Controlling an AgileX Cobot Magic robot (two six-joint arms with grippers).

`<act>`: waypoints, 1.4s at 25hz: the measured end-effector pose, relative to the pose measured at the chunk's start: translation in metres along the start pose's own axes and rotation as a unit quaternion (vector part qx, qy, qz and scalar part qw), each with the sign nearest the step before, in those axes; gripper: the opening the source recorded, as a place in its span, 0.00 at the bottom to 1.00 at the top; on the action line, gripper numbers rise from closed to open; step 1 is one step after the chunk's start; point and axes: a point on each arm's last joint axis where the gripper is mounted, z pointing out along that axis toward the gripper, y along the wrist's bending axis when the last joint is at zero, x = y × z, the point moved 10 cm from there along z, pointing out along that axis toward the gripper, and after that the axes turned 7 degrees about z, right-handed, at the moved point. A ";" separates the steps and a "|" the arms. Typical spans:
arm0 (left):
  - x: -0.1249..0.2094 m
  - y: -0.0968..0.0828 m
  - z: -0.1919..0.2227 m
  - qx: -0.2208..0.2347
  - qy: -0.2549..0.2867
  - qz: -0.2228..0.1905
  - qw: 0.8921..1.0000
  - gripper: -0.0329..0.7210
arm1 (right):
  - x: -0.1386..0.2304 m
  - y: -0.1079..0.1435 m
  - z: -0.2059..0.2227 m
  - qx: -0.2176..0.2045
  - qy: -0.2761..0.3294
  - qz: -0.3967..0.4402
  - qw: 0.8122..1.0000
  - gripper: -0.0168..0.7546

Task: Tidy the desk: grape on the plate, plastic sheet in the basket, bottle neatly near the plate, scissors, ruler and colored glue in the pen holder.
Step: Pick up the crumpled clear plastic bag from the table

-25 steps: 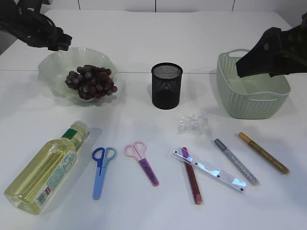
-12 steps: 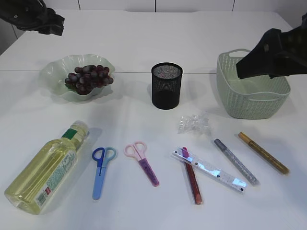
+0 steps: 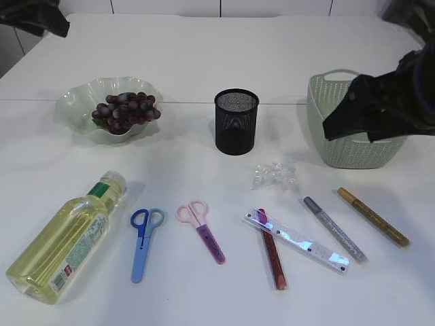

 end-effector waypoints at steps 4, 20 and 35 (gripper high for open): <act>-0.004 -0.008 -0.037 0.001 -0.007 0.010 1.000 0.49 | 0.004 -0.013 0.018 0.018 0.030 -0.007 0.999 0.78; 0.028 -0.026 -0.120 0.002 0.057 0.019 0.998 0.49 | -0.013 -0.021 0.035 0.029 0.023 -0.020 0.999 0.78; 0.078 -0.048 -0.164 -0.011 -0.045 -0.023 0.999 0.48 | -0.006 -0.026 0.084 0.043 0.050 -0.051 0.997 0.78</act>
